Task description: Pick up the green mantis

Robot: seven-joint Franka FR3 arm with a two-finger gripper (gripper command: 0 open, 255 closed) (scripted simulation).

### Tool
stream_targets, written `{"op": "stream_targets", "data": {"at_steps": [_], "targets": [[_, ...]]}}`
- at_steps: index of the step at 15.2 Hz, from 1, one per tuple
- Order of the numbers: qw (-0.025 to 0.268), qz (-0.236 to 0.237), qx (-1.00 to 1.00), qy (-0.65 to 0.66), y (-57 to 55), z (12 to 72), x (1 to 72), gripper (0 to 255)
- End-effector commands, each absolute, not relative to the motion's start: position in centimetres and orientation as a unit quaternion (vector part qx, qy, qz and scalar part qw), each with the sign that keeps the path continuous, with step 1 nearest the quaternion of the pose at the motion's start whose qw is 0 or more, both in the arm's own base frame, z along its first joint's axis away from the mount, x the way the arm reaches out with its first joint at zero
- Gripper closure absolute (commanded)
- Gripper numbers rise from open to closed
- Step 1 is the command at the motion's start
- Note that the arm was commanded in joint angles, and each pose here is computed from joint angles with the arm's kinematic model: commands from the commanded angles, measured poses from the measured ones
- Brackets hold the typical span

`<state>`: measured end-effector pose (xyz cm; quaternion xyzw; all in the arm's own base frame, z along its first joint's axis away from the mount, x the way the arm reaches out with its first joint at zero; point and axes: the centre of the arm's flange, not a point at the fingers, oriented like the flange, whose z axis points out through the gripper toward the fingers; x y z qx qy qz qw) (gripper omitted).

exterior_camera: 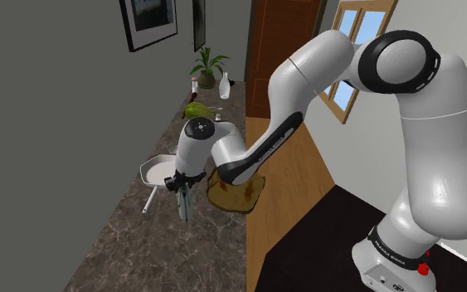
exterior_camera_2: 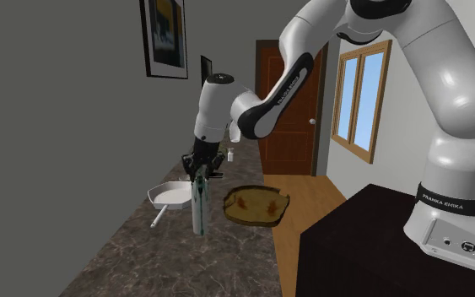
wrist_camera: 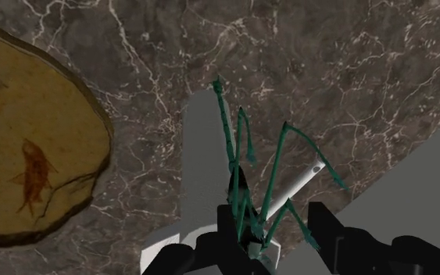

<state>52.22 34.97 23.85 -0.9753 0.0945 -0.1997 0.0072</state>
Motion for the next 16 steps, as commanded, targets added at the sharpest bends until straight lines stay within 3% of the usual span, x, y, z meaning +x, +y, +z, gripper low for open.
{"op": "stream_targets", "data": {"at_steps": [1, 16], "targets": [[0.007, -0.199, -0.975, 0.094, 35.0, 24.6, 52.2, 255], [0.007, -0.199, -0.975, 0.094, 35.0, 31.5, 52.2, 255]]}}
